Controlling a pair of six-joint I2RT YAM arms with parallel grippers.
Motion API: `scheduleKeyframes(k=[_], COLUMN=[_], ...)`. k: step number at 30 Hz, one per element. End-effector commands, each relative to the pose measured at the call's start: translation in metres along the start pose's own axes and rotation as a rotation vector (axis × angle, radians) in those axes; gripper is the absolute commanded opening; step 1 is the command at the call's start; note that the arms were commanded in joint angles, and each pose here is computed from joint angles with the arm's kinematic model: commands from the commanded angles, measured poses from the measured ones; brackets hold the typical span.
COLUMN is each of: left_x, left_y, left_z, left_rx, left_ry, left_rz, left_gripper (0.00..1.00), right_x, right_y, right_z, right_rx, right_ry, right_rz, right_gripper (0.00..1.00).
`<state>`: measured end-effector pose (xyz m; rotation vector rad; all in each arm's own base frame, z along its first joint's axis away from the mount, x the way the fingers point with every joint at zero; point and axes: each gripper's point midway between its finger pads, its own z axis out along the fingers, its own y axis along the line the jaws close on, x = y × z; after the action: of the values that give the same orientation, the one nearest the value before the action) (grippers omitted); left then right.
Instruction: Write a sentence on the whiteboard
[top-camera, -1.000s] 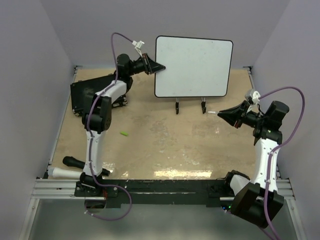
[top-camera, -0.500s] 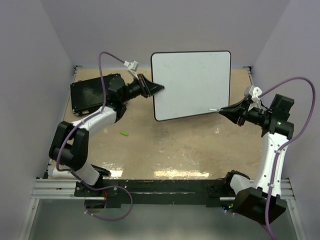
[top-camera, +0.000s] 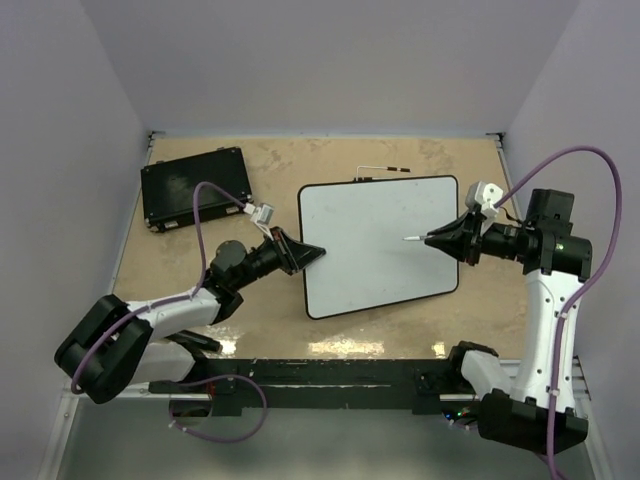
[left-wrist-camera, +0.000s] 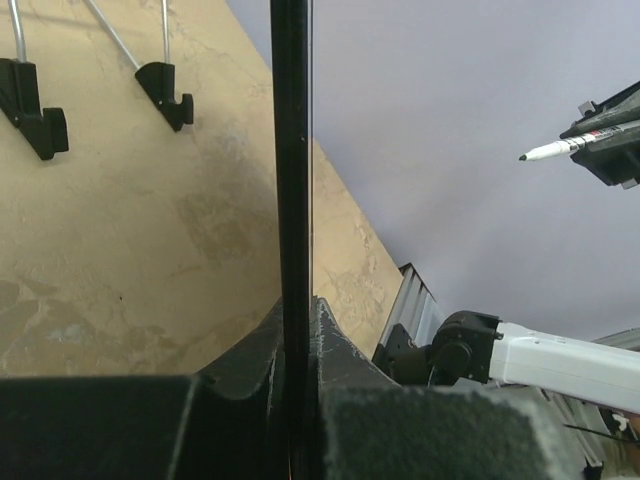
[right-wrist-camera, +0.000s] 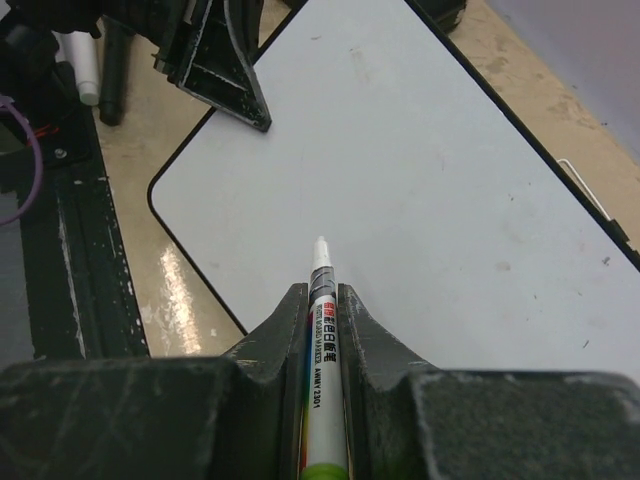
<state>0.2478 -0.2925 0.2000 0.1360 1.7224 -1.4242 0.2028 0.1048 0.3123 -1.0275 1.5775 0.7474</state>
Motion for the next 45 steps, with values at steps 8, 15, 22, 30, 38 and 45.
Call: scheduleKeyframes(k=[8, 15, 22, 30, 38, 45], left_x=[-0.045, -0.031, -0.014, -0.005, 0.010, 0.022], left_y=[-0.054, -0.038, -0.025, -0.011, -0.002, -0.016], left_z=[-0.027, -0.010, 0.000, 0.002, 0.009, 0.014], left_rx=[0.149, 0.114, 0.136, 0.047, -0.011, -0.043], left_ry=[-0.375, -0.330, -0.302, -0.282, -0.254, -0.237], left_rz=[0.106, 0.119, 0.088, 0.075, 0.043, 0.073], left_gripper=[0.00, 0.00, 0.00, 0.00, 0.00, 0.00], right_x=[-0.009, -0.011, -0.017, -0.006, 0.003, -0.016], right_y=[0.006, 0.004, 0.007, 0.004, -0.001, 0.009], right_z=[0.025, 0.041, 0.058, 0.068, 0.081, 0.075], right_rx=[-0.058, -0.134, -0.232, -0.191, -0.158, -0.114], right_ry=[-0.041, -0.006, -0.002, 0.000, 0.024, -0.022], right_rz=[0.044, 0.038, 0.050, 0.014, -0.006, -0.044], right_gripper=[0.00, 0.00, 0.00, 0.00, 0.00, 0.00])
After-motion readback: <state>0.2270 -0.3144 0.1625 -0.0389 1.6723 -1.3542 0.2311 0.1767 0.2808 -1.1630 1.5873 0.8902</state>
